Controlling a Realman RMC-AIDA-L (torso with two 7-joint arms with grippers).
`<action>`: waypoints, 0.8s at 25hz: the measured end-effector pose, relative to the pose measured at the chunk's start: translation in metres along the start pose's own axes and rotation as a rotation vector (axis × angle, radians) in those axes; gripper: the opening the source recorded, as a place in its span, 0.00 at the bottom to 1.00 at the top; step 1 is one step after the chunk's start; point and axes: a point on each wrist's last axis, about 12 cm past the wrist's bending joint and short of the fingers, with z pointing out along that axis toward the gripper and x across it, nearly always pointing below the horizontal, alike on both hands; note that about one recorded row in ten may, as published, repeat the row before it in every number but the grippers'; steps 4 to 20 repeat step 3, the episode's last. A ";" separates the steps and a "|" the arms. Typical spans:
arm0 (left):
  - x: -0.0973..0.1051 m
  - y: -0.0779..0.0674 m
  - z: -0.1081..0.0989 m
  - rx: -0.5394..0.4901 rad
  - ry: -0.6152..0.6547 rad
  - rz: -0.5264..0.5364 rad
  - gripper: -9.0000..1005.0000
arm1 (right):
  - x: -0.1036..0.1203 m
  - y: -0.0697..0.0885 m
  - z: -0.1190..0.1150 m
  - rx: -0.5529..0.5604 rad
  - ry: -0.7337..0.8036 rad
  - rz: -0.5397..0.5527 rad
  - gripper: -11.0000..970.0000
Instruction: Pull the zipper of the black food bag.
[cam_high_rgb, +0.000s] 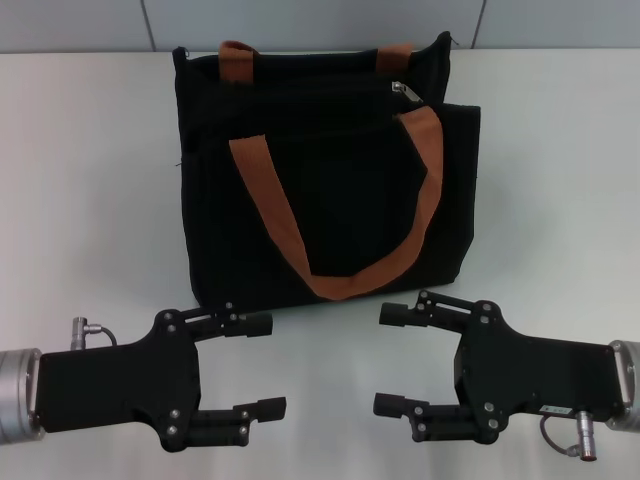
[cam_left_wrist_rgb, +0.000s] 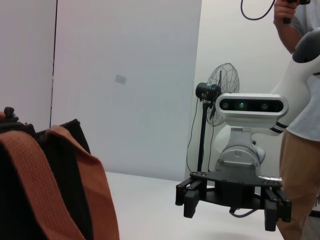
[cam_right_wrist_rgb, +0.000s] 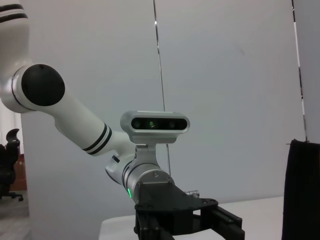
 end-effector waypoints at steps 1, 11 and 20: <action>0.000 0.000 0.000 0.000 0.000 0.000 0.78 | 0.000 0.000 0.000 0.000 0.000 0.000 0.83; 0.001 -0.001 0.001 0.015 0.006 -0.004 0.78 | 0.000 -0.001 0.001 -0.002 0.003 -0.001 0.83; 0.001 -0.001 0.001 0.015 0.006 -0.004 0.78 | 0.000 -0.001 0.001 -0.002 0.003 -0.001 0.83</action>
